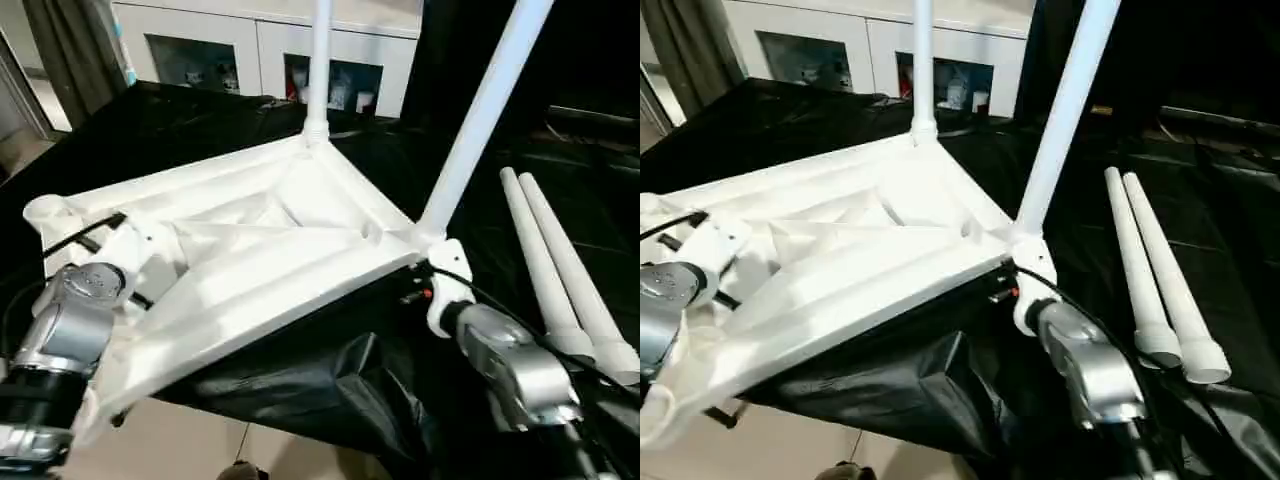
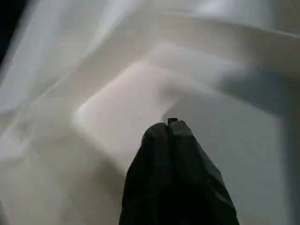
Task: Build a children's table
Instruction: Rotate table base
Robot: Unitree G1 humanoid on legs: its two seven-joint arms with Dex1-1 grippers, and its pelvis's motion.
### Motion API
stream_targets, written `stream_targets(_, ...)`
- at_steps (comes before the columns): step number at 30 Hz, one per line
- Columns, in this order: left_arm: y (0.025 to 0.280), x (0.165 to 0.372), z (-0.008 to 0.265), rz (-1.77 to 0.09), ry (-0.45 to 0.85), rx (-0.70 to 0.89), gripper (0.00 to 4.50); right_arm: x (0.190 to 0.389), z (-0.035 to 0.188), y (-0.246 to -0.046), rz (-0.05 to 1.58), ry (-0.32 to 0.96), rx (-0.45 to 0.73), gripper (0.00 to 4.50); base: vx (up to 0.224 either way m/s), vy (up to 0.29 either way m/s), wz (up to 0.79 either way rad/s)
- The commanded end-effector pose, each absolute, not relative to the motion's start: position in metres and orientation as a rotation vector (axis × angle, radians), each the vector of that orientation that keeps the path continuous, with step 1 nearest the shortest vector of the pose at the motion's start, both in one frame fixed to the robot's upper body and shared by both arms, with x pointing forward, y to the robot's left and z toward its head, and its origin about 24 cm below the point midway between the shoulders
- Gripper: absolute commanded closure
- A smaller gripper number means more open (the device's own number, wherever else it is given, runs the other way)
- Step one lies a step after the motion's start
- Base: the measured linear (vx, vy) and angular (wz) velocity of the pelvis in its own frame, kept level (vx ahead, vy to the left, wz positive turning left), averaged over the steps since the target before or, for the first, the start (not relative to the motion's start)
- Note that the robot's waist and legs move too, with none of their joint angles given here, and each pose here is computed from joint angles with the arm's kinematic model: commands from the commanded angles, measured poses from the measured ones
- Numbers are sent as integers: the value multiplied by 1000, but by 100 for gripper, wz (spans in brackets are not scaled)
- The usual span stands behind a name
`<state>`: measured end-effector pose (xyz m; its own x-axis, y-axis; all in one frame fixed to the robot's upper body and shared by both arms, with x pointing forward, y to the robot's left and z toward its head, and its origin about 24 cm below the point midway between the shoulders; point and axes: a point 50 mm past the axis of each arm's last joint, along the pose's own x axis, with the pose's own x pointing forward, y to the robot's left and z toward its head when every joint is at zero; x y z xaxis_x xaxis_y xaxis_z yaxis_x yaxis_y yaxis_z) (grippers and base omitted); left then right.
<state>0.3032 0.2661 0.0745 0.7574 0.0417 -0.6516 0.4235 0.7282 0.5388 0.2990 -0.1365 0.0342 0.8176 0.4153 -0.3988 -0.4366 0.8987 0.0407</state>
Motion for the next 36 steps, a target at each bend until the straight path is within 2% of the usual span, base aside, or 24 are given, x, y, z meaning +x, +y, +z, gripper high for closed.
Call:
stream_targets(1, 254, 299, 69, -361, 710, 741, 450, 304, 34, -133, 462, 404, -65, 395, 0, 0, 0)
stream_targets(6, 241, 297, 77, -533, 677, 734, 450, 312, 34, -125, 487, 401, -74, 447, 0, 0, 0)
stream_targets(9, 214, 287, 88, -820, 632, 668, 450, 318, 35, -119, 509, 392, -73, 447, 0, 0, 0)
stream_targets(15, 181, 280, 91, -1078, 576, 601, 450, 321, 34, -116, 530, 389, -76, 447, 0, 0, 0)
stream_targets(20, 154, 284, 86, -1203, 549, 558, 450, 323, 35, -115, 538, 378, -74, 447, 0, 0, 0)
stream_targets(26, 137, 302, 75, -1186, 504, 600, 450, 322, 42, -126, 507, 354, -83, 447, 0, 0, 0)
stream_targets(28, 132, 316, 72, -1125, 472, 652, 450, 320, 48, -138, 472, 336, -87, 447, 0, 0, 0)
stream_targets(29, 132, 316, 72, -1125, 472, 652, 450, 320, 48, -138, 472, 336, -87, 447, 0, 0, 0)
stream_targets(33, 119, 345, 73, -1005, 375, 766, 450, 313, 65, -167, 390, 292, -100, 447, 0, 0, 0)
stream_targets(36, 116, 354, 74, -957, 342, 826, 450, 310, 71, -174, 371, 276, -109, 447, 0, 0, 0)
